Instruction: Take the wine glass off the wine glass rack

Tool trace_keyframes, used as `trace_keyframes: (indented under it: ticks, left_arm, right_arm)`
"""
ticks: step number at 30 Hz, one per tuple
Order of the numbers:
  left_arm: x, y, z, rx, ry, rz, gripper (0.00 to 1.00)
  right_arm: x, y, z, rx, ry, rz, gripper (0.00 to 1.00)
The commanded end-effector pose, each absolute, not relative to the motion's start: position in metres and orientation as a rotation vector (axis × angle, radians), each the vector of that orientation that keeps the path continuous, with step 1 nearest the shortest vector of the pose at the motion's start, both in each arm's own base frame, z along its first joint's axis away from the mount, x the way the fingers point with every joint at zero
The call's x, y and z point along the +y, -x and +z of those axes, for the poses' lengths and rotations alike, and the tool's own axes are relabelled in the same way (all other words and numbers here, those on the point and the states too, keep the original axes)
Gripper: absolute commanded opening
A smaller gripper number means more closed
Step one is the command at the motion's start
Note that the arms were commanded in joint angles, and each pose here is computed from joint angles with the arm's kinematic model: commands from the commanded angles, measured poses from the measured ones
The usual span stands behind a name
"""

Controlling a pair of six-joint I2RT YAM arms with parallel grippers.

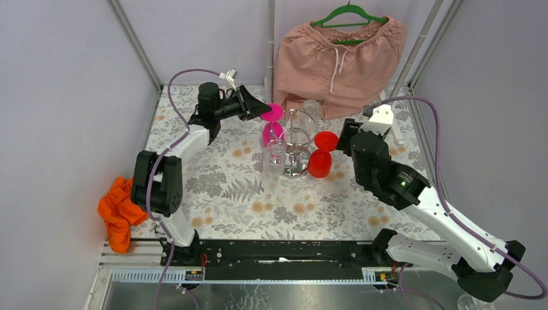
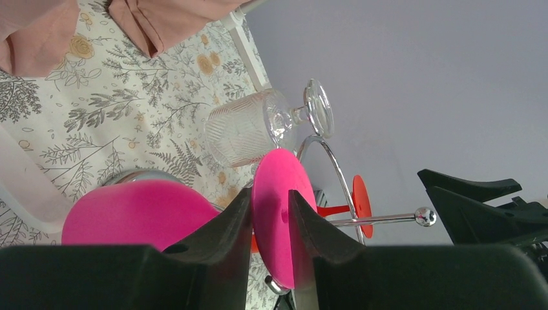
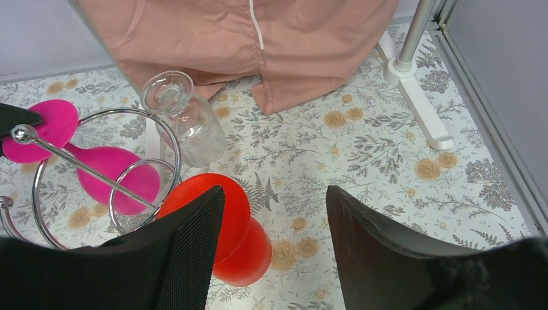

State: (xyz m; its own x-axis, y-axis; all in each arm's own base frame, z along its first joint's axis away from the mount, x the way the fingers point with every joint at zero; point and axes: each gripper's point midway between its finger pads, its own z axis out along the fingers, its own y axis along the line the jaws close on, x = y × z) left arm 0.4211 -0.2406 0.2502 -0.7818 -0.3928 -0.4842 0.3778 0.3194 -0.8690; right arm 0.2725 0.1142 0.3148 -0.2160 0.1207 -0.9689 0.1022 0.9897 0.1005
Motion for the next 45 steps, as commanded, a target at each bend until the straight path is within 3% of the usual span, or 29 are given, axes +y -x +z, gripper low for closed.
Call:
trace_keyframes:
  ticks: [1, 15, 27, 45]
  left_arm:
    - [-0.246, -0.423, 0.264, 1.899, -0.069, -1.532, 0.32]
    - [-0.236, -0.423, 0.266, 1.939, -0.096, -1.476, 0.27]
    - [-0.218, -0.424, 0.259, 1.956, -0.088, -1.471, 0.34]
    - [-0.215, -0.426, 0.265, 1.946, -0.078, -1.501, 0.14]
  right_arm:
    - [0.113, -0.276, 0.320, 1.755, -0.214, 0.017, 0.66]
    - [0.116, -0.279, 0.320, 1.757, -0.208, 0.017, 0.66]
    - [0.119, -0.280, 0.317, 1.764, -0.201, 0.013, 0.66]
    - [0.121, -0.281, 0.311, 1.774, -0.206, 0.019, 0.67]
